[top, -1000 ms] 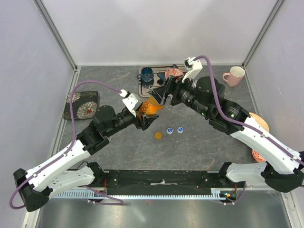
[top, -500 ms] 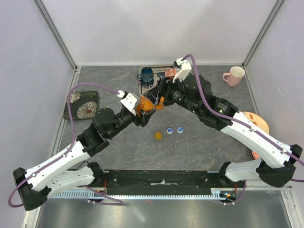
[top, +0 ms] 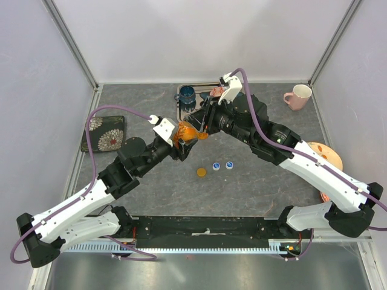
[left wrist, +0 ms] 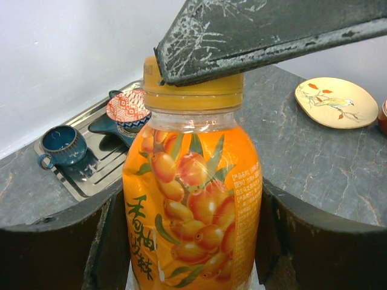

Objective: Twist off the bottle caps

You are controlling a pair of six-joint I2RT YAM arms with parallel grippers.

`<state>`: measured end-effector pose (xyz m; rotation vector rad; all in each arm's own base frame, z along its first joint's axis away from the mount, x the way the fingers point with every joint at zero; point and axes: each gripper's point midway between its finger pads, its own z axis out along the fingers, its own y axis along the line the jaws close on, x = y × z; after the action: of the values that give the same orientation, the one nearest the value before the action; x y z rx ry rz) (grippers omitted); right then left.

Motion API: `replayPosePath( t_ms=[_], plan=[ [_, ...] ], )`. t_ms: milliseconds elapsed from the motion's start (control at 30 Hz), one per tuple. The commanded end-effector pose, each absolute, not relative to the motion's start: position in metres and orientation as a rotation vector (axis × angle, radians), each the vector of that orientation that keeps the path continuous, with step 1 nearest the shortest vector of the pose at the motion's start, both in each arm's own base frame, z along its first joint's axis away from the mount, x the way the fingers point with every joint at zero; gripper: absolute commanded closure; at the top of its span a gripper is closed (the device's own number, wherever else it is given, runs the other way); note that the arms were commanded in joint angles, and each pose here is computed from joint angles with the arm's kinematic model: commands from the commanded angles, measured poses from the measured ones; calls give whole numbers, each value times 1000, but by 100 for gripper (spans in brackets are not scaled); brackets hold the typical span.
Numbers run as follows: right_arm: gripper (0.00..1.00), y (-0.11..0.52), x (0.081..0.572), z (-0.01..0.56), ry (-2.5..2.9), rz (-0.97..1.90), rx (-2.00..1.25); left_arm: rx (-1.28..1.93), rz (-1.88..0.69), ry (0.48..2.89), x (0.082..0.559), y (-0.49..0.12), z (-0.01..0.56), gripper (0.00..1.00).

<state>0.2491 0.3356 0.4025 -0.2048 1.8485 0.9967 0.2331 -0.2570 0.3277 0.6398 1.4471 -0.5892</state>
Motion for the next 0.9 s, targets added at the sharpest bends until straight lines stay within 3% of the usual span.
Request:
replayPosePath(
  t_ms=[0, 167, 333, 533, 700, 867],
  plan=[
    [69, 341, 244, 412, 1811, 1051, -225, 618, -581, 1370, 234, -255, 347, 79],
    [100, 344, 238, 407, 1817, 1065, -276, 622, -603, 1346, 230, -257, 354, 79],
    [100, 349, 218, 410, 1761, 1106, -472, 681, -716, 1302, 211, -267, 366, 80],
    [100, 335, 203, 414, 1649, 1039, -653, 960, -1096, 1230, 149, -300, 384, 83],
    [100, 339, 155, 423, 1500, 1186, -938, 1153, -1447, 1123, 101, -299, 402, 85],
    [100, 327, 111, 433, 1310, 1295, -1125, 1249, -1629, 1026, 86, -283, 412, 86]
  ],
)
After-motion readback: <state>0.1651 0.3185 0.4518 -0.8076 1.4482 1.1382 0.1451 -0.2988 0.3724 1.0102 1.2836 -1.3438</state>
